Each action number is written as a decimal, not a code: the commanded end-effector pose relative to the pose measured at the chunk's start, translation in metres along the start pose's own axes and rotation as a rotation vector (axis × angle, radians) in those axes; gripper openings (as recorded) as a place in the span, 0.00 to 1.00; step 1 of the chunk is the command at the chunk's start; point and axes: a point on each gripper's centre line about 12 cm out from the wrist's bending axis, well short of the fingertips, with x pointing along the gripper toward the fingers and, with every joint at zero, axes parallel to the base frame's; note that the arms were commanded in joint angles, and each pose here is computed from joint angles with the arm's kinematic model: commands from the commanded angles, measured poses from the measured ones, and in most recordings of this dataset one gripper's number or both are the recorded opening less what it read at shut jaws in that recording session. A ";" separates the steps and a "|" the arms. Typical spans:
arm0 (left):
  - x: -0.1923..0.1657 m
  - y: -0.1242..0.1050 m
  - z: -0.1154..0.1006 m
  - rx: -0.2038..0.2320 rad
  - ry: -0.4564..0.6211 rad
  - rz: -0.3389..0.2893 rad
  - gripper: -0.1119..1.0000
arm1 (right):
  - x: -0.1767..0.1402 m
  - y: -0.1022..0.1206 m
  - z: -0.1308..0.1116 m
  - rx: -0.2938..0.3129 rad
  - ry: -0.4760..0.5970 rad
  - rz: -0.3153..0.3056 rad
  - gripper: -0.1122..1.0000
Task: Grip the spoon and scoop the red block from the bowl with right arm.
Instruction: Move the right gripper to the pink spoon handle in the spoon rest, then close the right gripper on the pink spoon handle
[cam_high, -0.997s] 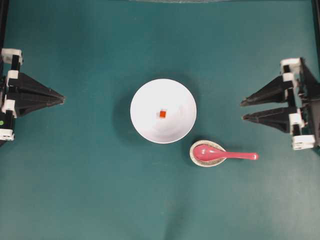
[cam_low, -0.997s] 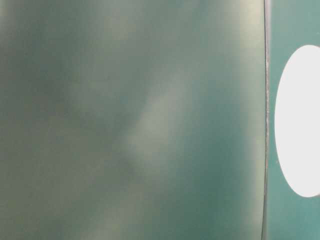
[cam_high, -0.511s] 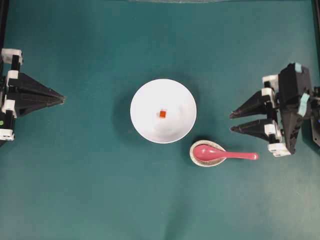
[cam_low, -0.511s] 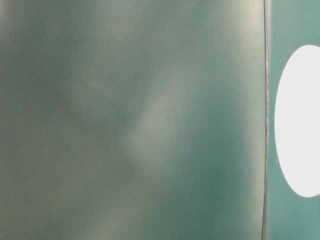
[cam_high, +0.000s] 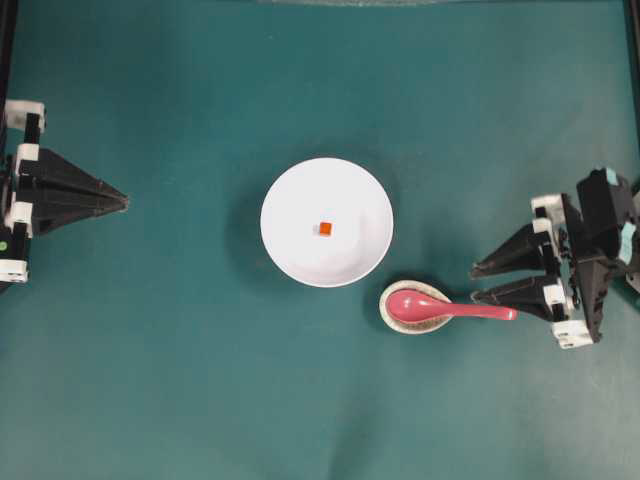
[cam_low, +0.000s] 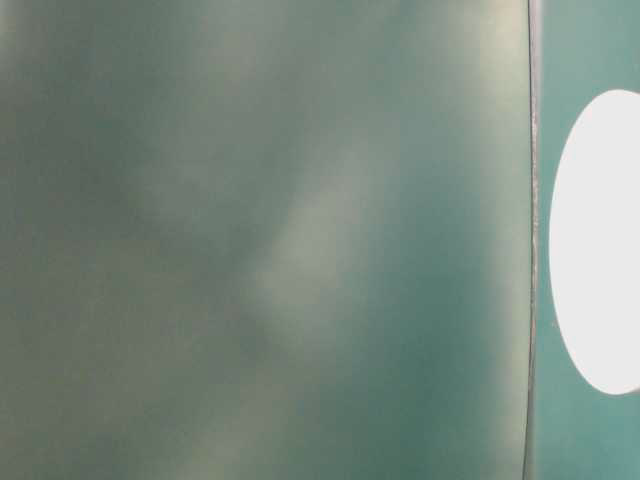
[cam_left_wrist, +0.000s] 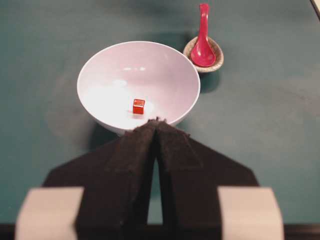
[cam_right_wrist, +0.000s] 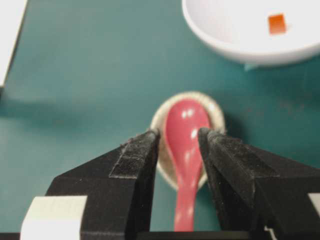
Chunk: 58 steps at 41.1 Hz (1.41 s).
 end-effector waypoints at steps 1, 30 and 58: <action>0.001 0.000 0.010 0.002 -0.020 -0.001 0.10 | 0.003 0.004 -0.005 0.018 -0.013 0.001 0.50; 0.001 0.000 0.008 0.003 -0.008 -0.001 0.10 | 0.028 0.004 -0.051 -0.088 0.034 -0.092 0.49; 0.002 0.000 0.007 0.002 -0.005 -0.001 0.10 | 0.030 -0.006 -0.066 -0.130 0.092 -0.130 0.49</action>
